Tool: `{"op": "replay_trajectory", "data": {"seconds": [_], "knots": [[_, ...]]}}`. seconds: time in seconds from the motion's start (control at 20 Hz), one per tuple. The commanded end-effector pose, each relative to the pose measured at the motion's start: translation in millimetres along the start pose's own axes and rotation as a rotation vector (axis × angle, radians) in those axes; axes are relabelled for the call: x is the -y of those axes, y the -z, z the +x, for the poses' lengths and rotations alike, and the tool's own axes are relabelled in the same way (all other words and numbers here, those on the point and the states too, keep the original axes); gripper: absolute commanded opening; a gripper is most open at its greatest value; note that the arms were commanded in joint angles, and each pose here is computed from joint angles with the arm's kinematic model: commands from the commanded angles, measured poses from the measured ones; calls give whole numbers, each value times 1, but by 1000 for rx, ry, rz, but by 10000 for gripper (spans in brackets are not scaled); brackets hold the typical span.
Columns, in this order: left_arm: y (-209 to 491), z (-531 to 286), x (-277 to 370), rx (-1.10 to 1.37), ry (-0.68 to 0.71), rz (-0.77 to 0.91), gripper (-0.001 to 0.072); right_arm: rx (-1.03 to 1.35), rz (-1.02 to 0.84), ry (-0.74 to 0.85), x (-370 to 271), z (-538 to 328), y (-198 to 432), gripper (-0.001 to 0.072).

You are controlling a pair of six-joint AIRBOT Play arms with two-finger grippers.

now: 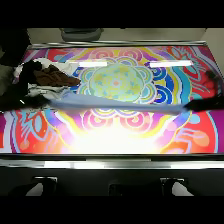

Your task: Fold the shirts.

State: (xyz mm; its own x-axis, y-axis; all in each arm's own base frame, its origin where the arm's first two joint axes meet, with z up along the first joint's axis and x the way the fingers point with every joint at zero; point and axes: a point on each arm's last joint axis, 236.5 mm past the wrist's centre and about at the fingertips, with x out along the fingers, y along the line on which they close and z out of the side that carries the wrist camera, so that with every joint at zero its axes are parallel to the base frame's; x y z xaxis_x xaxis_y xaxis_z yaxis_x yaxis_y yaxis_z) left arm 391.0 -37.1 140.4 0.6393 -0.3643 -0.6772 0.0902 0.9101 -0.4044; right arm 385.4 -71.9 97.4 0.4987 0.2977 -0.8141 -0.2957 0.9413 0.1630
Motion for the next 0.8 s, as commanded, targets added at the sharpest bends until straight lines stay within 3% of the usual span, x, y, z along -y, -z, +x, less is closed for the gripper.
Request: {"op": "replay_trajectory", "data": {"seconds": [0.0,0.1,0.15,0.4,0.75], "knots": [[-147,-207,101,641,-24,244,30,572,-310,463,-29,-219,-147,51],[-162,-326,161,927,-18,369,31,851,-445,768,-80,-363,-166,51],[-153,-367,184,1012,-4,406,30,915,-459,841,-104,-401,-156,51],[-111,-432,220,1125,62,398,30,967,-480,902,-172,-450,-101,51],[-109,-423,217,1086,60,391,29,881,-449,904,-166,-439,-83,51]]}}
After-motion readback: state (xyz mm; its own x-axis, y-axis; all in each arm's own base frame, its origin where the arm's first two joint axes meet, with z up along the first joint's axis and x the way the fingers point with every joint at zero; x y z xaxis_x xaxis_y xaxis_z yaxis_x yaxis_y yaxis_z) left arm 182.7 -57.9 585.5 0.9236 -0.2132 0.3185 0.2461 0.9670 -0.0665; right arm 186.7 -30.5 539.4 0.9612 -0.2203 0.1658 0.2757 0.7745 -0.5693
